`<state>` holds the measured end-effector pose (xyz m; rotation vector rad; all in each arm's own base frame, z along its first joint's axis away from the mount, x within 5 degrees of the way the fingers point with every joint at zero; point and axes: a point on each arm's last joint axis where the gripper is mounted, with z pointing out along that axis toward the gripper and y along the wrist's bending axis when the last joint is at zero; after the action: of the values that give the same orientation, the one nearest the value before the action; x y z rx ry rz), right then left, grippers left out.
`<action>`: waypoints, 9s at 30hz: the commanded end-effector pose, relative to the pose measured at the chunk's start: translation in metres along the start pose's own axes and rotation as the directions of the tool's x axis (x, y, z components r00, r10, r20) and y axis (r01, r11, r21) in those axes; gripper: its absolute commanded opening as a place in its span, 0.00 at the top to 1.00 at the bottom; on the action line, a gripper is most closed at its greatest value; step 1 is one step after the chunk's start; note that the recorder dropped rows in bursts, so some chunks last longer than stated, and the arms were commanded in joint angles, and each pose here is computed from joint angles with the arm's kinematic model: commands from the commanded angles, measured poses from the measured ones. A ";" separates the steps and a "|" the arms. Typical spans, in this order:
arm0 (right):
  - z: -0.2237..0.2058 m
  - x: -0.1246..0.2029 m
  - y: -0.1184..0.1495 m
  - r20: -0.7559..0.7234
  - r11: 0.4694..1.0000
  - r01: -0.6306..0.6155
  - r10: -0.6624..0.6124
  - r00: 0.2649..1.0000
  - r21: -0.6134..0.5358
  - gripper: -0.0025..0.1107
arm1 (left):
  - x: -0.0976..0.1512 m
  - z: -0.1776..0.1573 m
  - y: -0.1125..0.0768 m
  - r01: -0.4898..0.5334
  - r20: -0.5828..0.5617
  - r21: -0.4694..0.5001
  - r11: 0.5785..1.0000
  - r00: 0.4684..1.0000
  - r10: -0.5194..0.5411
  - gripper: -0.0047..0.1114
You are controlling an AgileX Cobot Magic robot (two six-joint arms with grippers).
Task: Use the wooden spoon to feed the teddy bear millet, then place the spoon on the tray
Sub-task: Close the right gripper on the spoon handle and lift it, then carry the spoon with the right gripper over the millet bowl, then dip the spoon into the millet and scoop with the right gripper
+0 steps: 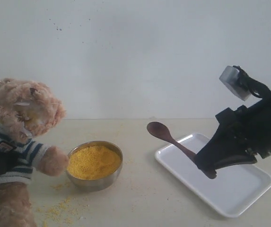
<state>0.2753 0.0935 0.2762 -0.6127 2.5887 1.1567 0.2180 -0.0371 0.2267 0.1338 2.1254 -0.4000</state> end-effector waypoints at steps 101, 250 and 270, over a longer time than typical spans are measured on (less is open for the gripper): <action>0.199 -0.110 0.082 -0.445 0.735 0.559 -0.384 0.809 0.383 0.98 | -0.030 0.088 0.082 0.395 -0.068 -0.016 0.919 0.916 -0.395 0.93; 0.192 -0.131 0.006 -0.230 0.999 -0.045 0.047 0.972 0.014 0.98 | -0.026 0.088 0.076 0.332 -0.102 0.038 0.942 0.939 -0.327 0.93; 0.179 -0.138 -0.005 -0.181 0.997 -0.065 0.057 0.982 -0.039 0.98 | -0.024 0.087 0.075 0.308 -0.125 0.038 0.951 0.945 -0.301 0.93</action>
<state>0.4053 0.2673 0.2050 -0.6779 2.7789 1.2241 0.3205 0.0077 0.1854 -0.1483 2.2538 -0.6258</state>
